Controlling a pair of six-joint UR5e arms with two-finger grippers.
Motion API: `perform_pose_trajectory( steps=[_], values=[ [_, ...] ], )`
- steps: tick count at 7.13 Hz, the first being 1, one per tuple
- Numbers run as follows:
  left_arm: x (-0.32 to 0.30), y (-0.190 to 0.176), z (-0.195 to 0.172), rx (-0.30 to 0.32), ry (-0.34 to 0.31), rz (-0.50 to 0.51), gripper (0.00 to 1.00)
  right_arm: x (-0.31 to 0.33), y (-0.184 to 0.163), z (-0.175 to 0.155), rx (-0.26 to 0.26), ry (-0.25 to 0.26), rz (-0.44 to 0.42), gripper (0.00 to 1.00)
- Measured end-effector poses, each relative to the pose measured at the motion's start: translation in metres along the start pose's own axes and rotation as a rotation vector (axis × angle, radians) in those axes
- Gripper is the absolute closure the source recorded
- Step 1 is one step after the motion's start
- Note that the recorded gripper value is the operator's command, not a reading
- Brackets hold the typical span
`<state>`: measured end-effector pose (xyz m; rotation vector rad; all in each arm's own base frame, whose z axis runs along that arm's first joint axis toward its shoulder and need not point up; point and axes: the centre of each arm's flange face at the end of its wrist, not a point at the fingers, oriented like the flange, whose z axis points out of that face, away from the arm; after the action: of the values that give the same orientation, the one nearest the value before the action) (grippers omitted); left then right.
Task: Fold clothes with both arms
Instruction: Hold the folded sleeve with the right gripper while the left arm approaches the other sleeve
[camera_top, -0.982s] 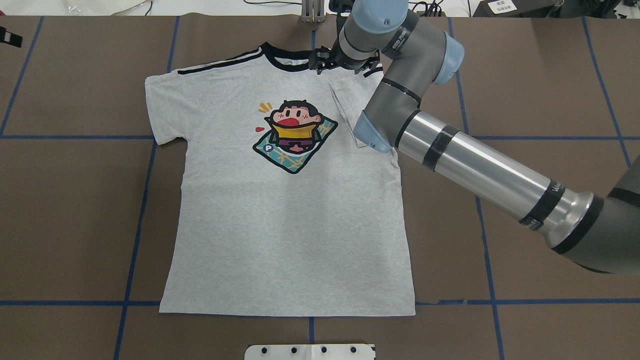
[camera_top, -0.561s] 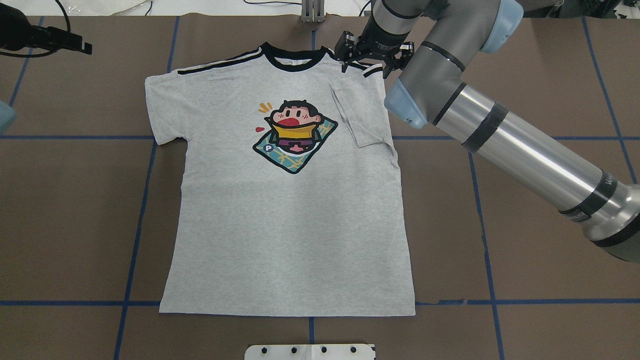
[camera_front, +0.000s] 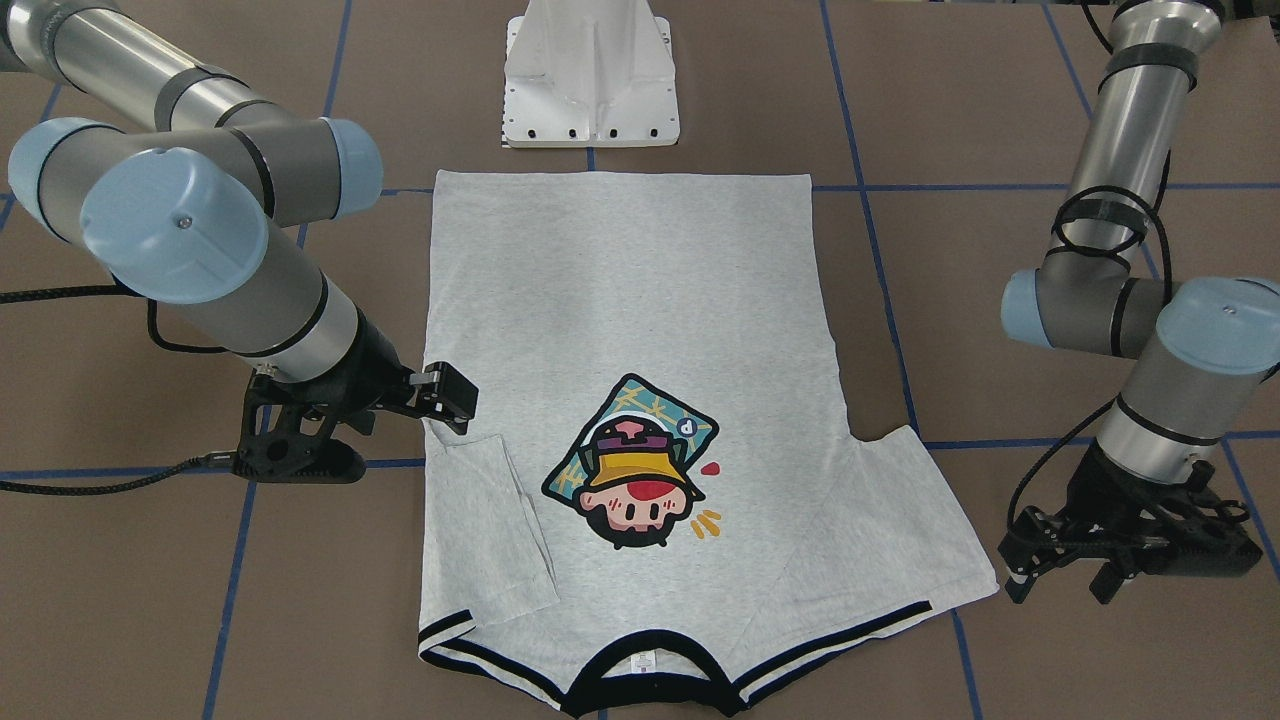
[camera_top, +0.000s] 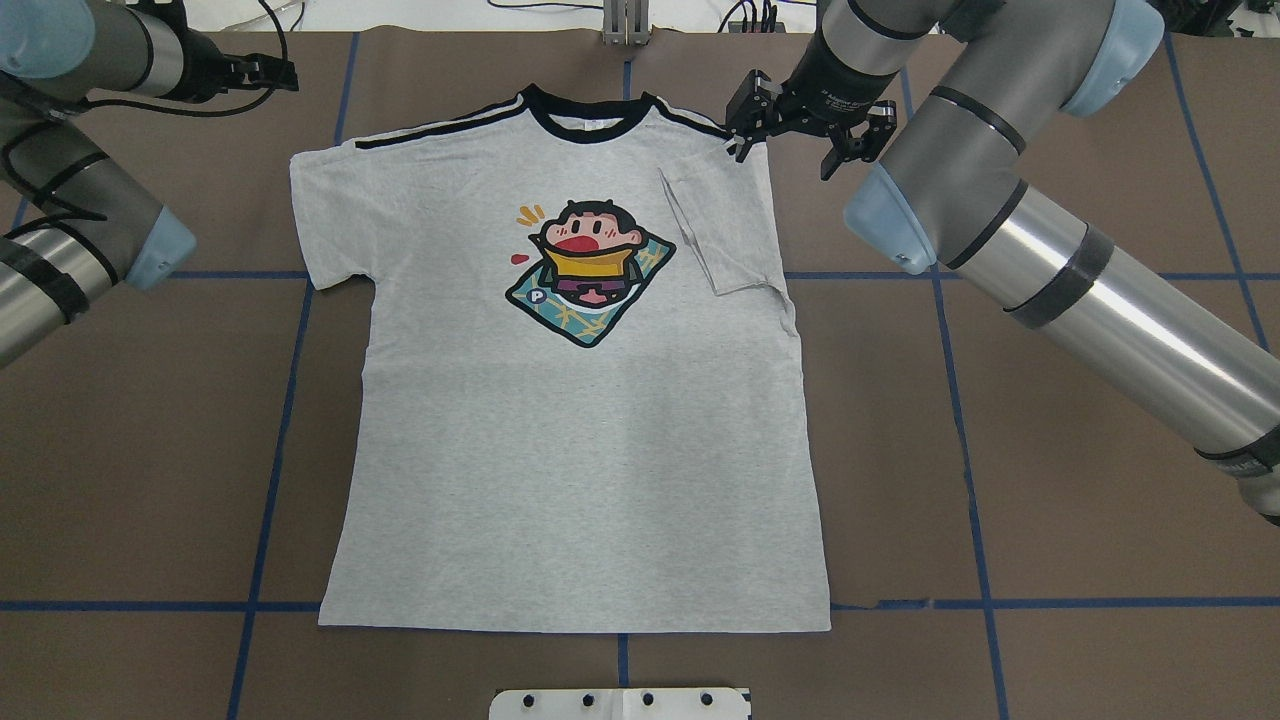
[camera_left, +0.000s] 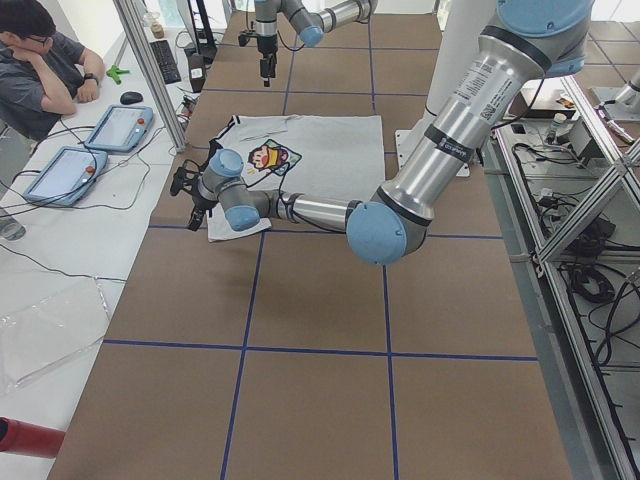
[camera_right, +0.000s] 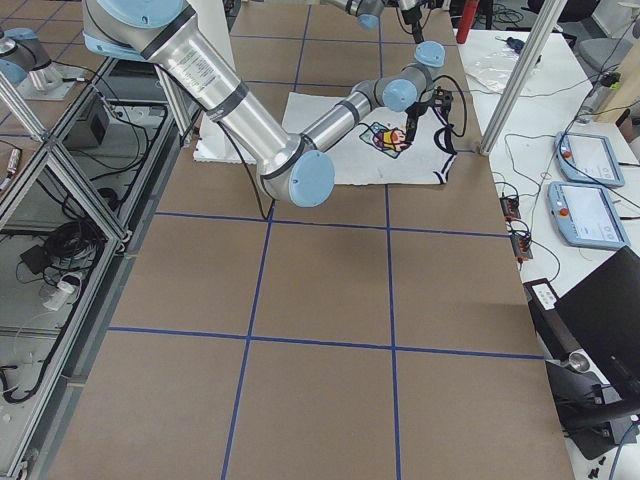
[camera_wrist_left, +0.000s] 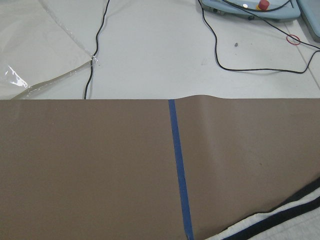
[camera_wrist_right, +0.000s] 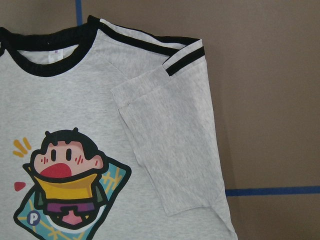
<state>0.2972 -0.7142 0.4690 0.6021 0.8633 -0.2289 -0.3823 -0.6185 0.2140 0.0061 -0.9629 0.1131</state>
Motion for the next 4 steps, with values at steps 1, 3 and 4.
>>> perform_pose_trajectory(
  steps=[1, 3, 4],
  values=[
    [0.004, 0.022, 0.02, 0.016, -0.016, -0.002, 0.02, -0.001, 0.008, 0.003, 0.008, 0.005, -0.013, 0.0],
    [0.015, 0.051, 0.038, 0.022, -0.03, -0.015, 0.12, -0.007, 0.017, 0.014, 0.028, 0.025, -0.034, 0.0],
    [0.015, 0.057, 0.042, 0.021, -0.036, -0.015, 0.17, -0.009, 0.02, 0.018, 0.033, 0.03, -0.041, 0.0]
  ],
)
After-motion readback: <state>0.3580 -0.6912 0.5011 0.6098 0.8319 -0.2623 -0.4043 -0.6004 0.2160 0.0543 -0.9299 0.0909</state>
